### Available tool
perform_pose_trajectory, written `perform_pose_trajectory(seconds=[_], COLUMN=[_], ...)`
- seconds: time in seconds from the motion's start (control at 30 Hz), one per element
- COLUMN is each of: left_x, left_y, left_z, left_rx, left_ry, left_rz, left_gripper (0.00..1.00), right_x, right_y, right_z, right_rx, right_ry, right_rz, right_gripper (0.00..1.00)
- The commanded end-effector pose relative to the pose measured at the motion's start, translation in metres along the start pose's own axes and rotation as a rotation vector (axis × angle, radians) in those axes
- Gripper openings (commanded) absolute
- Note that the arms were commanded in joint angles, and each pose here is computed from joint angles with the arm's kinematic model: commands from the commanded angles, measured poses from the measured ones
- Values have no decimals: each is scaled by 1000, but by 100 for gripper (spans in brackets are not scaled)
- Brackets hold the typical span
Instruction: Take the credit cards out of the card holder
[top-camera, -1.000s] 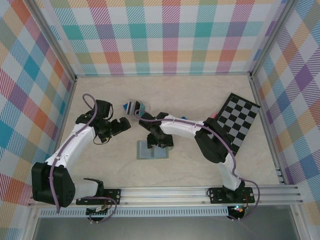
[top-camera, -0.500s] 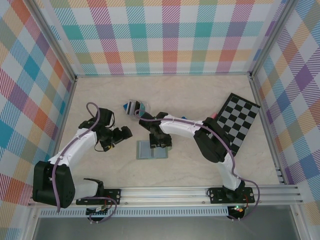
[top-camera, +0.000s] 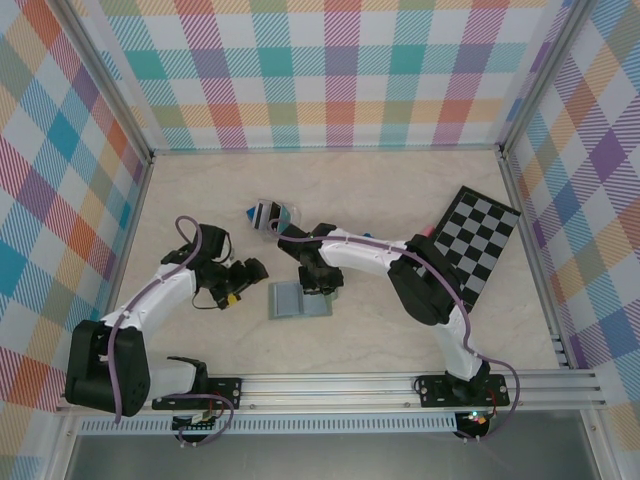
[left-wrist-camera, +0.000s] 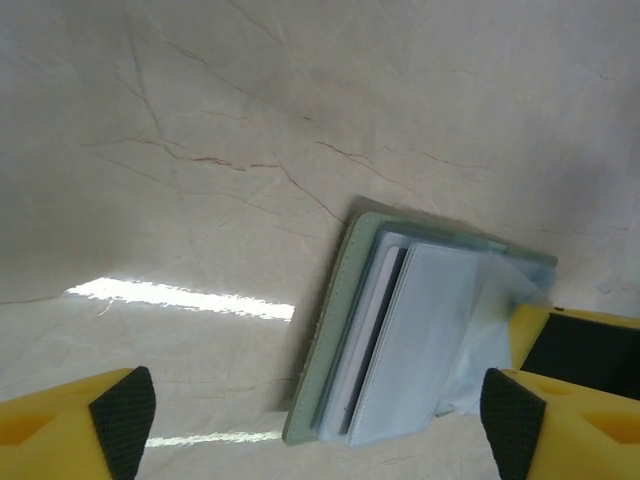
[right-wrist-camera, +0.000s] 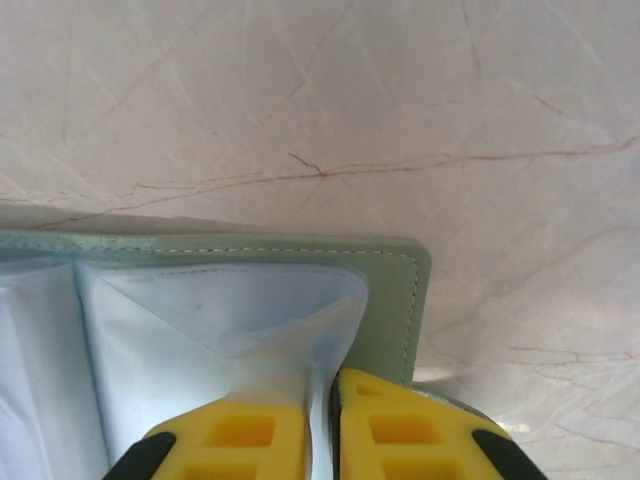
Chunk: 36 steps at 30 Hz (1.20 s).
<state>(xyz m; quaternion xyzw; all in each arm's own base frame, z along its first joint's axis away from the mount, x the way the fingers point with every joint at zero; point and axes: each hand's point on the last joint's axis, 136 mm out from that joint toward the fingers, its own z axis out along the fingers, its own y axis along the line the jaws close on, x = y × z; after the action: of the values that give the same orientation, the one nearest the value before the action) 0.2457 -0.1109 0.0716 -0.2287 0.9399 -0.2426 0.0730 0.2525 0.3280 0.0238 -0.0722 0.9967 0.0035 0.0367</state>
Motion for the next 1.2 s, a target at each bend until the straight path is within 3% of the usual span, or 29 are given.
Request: perform_pose_trajectory(seconds=[0.0, 0.4, 0.87, 1.17], left_x=[4, 22, 36, 36], left_y=[-12, -27, -18, -16], left_z=[9, 42, 72, 77], left_rx=[81, 91, -6, -26], left_ry=[44, 136, 180, 190], left_rz=[-26, -22, -27, -21], left_gripper=[79, 47, 26, 22], right_x=[-12, -11, -4, -1], right_y=[-9, 13, 36, 53], right_z=[0, -7, -12, -18], right_rx=[22, -126, -278, -380], right_ry=[-28, -7, 41, 50], right_rz=[-6, -46, -80, -124], right_gripper=[12, 27, 33, 29])
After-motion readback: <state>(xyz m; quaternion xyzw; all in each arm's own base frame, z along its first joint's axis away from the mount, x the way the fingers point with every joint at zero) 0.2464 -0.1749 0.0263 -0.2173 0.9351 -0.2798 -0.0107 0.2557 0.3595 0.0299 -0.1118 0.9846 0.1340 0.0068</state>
